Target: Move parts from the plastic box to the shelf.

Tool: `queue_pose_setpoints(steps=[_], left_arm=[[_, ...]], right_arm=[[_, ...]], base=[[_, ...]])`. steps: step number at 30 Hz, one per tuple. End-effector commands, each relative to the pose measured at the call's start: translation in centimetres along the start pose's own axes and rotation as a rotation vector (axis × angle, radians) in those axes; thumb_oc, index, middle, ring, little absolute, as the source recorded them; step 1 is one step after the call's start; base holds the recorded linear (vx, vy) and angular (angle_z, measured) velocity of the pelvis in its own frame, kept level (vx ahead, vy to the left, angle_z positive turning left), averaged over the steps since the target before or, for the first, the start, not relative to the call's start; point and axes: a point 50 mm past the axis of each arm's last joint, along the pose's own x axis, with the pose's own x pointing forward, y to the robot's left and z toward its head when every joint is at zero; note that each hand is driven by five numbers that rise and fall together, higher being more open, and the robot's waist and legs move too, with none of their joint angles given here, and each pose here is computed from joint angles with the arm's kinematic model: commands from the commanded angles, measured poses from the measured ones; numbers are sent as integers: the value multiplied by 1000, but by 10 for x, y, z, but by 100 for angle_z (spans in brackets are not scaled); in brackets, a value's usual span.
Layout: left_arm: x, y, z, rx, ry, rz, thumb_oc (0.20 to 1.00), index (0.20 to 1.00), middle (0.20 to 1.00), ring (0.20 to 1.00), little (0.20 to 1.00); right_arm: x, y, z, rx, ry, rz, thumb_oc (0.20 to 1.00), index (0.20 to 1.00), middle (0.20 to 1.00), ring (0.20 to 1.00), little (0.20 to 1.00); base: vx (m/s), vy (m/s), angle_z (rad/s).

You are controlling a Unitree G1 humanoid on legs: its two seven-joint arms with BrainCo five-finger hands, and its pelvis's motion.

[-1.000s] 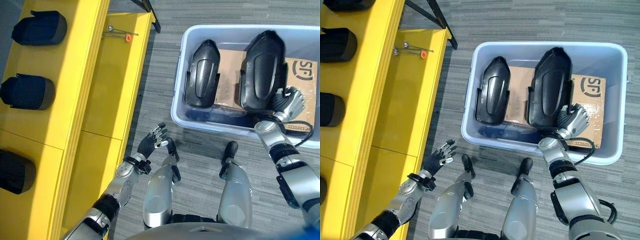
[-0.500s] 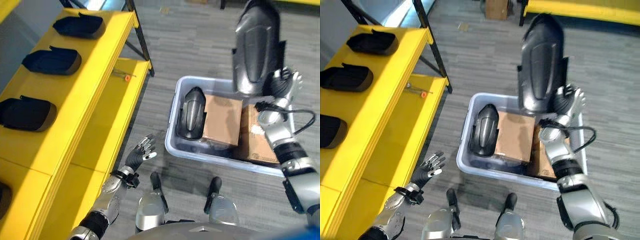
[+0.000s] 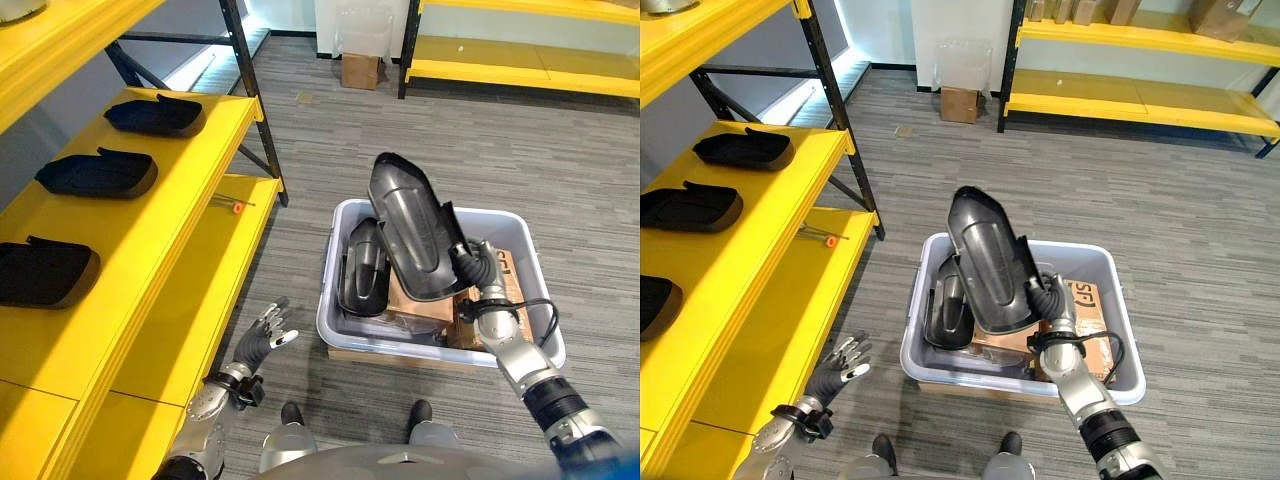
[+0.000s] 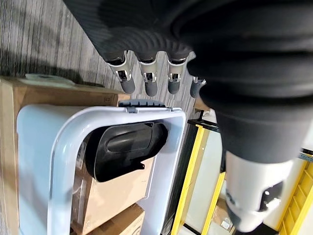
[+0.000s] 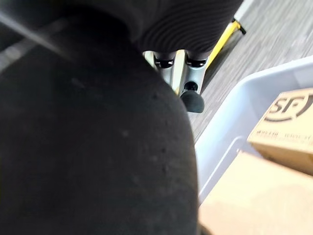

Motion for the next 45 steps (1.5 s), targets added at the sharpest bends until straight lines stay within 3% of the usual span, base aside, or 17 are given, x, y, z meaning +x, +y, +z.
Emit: queue_pose_setpoints(steps=[1,12,20,26,31,45], left_arm=[[7,-4,19,62,-98,-18,1000,1000,1000,1000,1000],[13,-15,15,26,-56,-39,1000,1000,1000,1000,1000],[13,-22,8,-5,-38,-59,1000,1000,1000,1000,1000],[16,-36,4,55,-3,-176,1000,1000,1000,1000,1000],[23,-42,9,54,-25,-199,1000,1000,1000,1000,1000],[34,-47,19,89,-32,-179,1000,1000,1000,1000,1000]], right_arm=[[19,-8,52,123,-212,-37,200,200,200,200,200],[3,-13,32,139,-175,-74,200,200,200,200,200],[4,-7,43,155,-222,-50,200,200,200,200,200],[-1,-6,40,159,-206,-71,200,200,200,200,200],[3,-4,59,113,-320,-18,200,200,200,200,200],[3,5,70,171,-336,118,200,200,200,200,200]], base=[[-82,76,-28],[-62,-49,34],[-70,-103,22],[-39,-5,73],[-51,66,25],[-45,250,40]])
